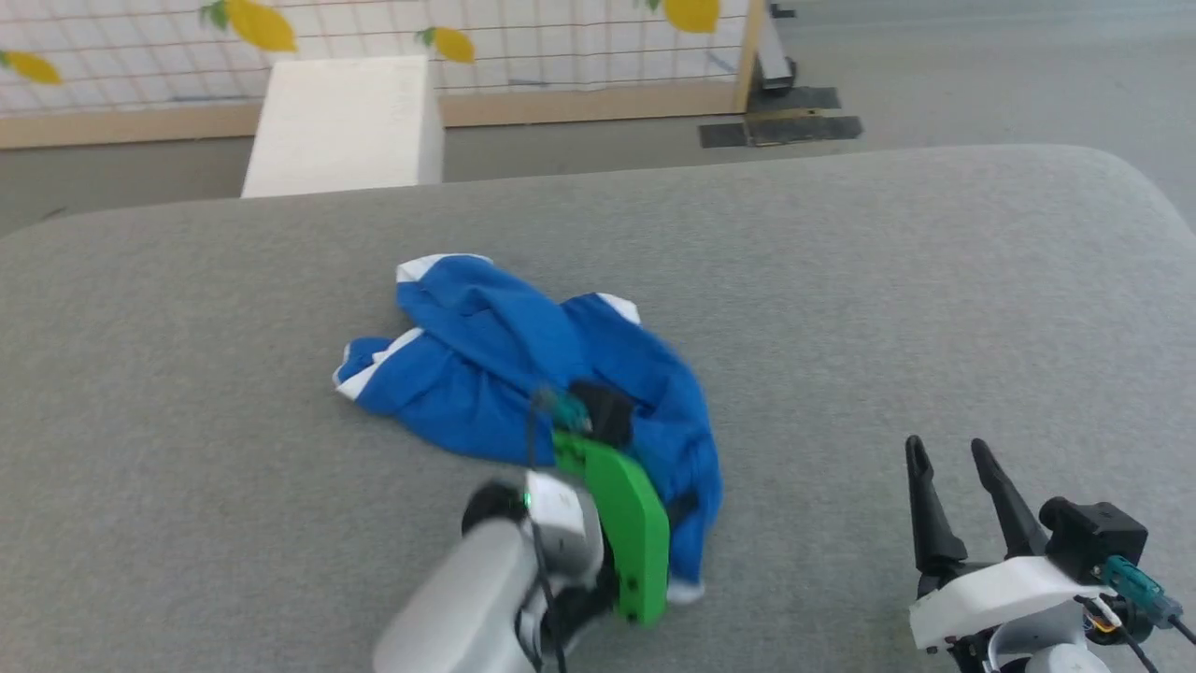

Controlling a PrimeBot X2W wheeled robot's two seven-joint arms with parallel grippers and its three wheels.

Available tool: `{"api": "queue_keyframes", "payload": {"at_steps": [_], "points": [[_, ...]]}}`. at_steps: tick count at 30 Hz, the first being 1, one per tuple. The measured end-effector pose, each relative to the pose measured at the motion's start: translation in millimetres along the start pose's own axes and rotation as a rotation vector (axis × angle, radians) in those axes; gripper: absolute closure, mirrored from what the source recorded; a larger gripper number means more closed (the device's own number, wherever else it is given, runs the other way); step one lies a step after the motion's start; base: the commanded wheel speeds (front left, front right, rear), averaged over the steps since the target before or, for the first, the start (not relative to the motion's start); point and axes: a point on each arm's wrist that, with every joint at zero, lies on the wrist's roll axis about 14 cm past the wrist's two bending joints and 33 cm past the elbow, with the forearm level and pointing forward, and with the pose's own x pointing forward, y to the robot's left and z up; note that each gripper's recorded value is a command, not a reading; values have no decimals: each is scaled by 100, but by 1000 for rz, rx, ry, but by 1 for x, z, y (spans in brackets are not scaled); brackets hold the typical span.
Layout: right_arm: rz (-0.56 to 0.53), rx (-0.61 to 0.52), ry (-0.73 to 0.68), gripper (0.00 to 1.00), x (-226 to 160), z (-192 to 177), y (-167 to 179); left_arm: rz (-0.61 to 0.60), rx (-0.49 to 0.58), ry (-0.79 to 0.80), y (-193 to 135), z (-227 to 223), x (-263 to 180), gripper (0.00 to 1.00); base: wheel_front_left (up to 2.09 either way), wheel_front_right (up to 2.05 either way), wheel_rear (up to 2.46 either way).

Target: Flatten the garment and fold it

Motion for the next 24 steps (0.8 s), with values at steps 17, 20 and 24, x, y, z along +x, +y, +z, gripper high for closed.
{"api": "queue_keyframes", "payload": {"at_steps": [17,20,24], "points": [[46,6,-18,0,4,4,16,261,1,-827,71,149,-106,0,0,0,0],[58,7,-22,0,4,6,20,427,108,-891,101,140,-137,0,0,0,0],[67,12,4,0,3,1,23,568,144,-859,124,99,-153,0,0,0,0]]}}
